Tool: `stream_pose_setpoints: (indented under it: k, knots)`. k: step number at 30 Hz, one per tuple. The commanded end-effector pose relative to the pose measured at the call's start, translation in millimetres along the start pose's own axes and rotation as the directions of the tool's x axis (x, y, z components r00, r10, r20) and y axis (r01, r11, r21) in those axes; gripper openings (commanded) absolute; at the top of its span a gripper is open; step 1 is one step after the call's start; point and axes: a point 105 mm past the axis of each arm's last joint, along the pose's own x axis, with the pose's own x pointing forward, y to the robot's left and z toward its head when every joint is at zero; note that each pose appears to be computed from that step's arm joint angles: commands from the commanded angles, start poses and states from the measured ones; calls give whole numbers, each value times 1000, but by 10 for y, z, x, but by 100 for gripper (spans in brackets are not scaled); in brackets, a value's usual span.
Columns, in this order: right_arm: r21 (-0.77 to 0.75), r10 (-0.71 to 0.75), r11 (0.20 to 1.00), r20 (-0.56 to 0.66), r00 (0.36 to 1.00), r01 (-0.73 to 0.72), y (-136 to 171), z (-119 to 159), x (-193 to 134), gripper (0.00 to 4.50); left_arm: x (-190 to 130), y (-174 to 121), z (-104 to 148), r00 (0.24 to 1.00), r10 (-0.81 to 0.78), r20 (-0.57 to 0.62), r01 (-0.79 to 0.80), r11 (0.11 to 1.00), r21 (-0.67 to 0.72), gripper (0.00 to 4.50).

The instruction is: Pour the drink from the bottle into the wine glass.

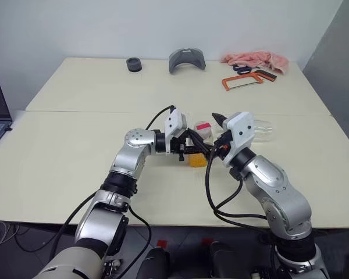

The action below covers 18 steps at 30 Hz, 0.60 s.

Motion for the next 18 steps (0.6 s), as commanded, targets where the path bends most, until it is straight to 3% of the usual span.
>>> stream_pose_setpoints:
  k: [1, 4, 7, 10, 13, 16, 18]
  knots:
    - [-5, -8, 1000, 43, 999, 8, -12, 93, -6, 284, 23, 17, 146, 1000, -13, 25, 12, 998, 59, 177]
    - [-3, 10, 1000, 40, 999, -10, 22, 81, -6, 185, 13, 19, 136, 1000, -11, 23, 10, 998, 58, 177]
    - [-1, 54, 999, 47, 997, -54, 84, 82, -7, 185, 7, 20, 131, 1000, -14, 22, 13, 998, 56, 177]
    - [-88, 299, 953, 89, 950, -291, 290, 149, -38, 185, -10, -31, 130, 997, -72, 14, 72, 996, 44, 177]
    - [-179, 515, 845, 17, 857, -504, 302, 114, -76, 185, -35, -92, 130, 988, -153, -16, 153, 987, 56, 177]
    - [-71, 619, 781, -46, 784, -621, 98, 135, -41, 185, -63, -95, 177, 979, -200, -28, 201, 977, 64, 177]
    - [8, 612, 791, -46, 790, -612, -60, 168, 5, 185, -64, -73, 224, 979, -203, -15, 203, 977, 65, 176]
